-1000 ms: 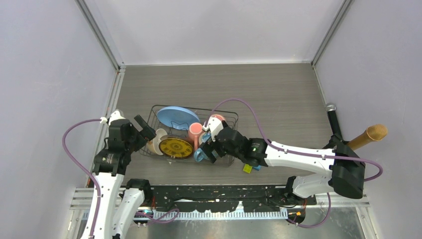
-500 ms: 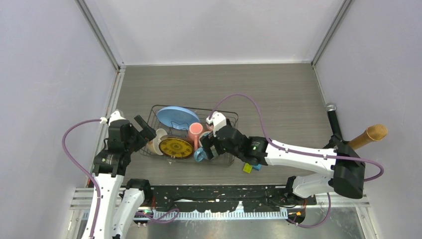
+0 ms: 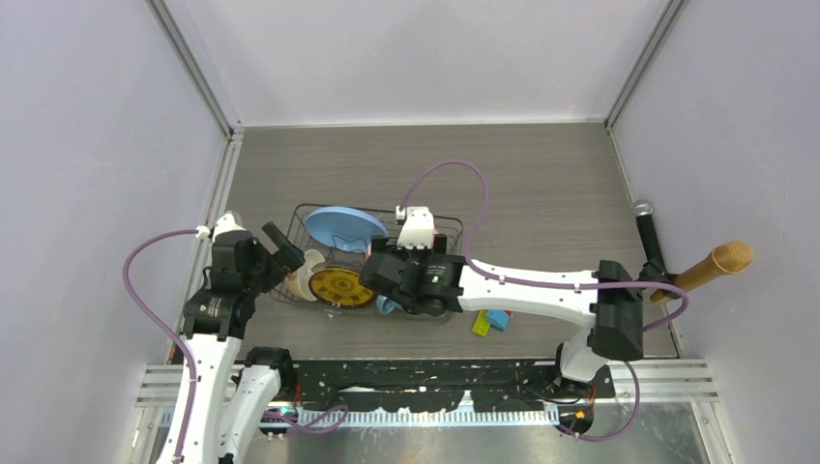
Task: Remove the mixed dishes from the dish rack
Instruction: Pick up the cup from the dish rack.
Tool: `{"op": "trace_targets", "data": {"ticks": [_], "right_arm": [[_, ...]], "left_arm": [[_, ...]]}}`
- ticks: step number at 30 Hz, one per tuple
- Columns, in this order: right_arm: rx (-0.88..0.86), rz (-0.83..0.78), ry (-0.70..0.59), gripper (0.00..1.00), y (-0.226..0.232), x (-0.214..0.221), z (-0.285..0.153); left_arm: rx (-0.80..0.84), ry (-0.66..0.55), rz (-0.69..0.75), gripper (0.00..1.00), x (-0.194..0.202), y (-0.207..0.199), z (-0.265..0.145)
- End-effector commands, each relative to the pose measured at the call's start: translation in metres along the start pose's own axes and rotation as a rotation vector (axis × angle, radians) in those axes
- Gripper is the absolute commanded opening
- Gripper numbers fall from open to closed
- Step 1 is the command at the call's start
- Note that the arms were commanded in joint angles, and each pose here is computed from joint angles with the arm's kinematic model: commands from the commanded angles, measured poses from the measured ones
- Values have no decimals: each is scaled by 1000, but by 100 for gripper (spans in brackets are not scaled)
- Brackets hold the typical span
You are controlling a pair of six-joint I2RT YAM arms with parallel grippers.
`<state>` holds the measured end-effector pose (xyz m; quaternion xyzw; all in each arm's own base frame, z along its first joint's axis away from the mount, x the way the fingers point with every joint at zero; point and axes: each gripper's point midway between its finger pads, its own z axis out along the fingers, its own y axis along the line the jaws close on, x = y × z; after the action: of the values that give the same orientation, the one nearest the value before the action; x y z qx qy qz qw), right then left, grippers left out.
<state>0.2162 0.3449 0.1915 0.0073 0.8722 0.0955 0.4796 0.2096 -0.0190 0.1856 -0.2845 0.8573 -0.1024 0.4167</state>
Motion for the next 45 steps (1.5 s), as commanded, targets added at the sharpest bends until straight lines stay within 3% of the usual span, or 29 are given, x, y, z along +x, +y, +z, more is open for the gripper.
{"op": "trace_targets", "data": {"ticks": [1, 24, 45], "right_arm": [[141, 55, -96, 100, -25, -21, -5], [151, 33, 65, 100, -4, 35, 19], [237, 41, 200, 100, -29, 85, 34]], "left_arm": [[44, -42, 4, 99, -9, -8, 0], [96, -39, 2, 99, -5, -15, -1], [103, -38, 4, 99, -4, -15, -2]]}}
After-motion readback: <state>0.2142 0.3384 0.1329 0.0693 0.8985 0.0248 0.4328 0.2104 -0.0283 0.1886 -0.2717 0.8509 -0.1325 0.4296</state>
